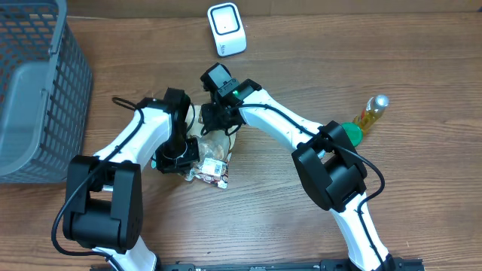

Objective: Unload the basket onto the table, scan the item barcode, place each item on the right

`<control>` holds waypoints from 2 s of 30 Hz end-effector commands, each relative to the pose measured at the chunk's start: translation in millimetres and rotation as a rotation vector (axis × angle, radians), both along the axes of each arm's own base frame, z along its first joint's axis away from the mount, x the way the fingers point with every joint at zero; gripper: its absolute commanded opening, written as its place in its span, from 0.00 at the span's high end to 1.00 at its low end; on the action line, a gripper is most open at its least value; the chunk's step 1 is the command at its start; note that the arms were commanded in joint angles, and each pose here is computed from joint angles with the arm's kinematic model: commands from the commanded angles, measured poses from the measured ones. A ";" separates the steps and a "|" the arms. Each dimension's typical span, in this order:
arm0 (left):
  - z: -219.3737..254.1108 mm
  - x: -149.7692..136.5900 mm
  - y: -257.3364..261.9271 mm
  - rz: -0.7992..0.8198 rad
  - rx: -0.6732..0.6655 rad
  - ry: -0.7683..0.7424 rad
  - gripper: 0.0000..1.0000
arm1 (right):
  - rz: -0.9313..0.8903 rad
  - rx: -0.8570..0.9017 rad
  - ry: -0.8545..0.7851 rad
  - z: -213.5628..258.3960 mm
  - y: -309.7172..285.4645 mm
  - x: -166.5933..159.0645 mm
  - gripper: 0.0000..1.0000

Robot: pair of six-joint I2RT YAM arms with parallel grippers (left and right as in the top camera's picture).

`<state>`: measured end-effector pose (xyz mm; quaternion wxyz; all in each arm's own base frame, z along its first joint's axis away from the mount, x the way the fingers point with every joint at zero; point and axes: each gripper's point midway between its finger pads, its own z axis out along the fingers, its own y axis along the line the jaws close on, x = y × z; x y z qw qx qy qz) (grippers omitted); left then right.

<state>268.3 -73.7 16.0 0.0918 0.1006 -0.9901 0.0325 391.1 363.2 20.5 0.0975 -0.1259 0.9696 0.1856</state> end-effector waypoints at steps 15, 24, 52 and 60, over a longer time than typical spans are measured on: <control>-15.6 39.8 -0.7 0.004 0.017 -0.182 0.85 | -0.033 -0.364 0.194 -20.2 -80.2 -52.4 0.92; -11.7 77.6 -8.5 0.010 -0.015 -0.337 0.78 | -0.072 -0.444 0.302 -17.8 -99.6 -77.2 0.63; 24.3 48.6 -6.6 -0.003 0.009 -0.149 0.89 | -0.183 -0.321 0.169 38.9 -145.3 -24.1 0.19; 1.9 49.2 -25.7 -0.046 -0.029 -0.202 0.89 | -0.014 -0.027 0.276 50.4 -137.1 -24.6 0.18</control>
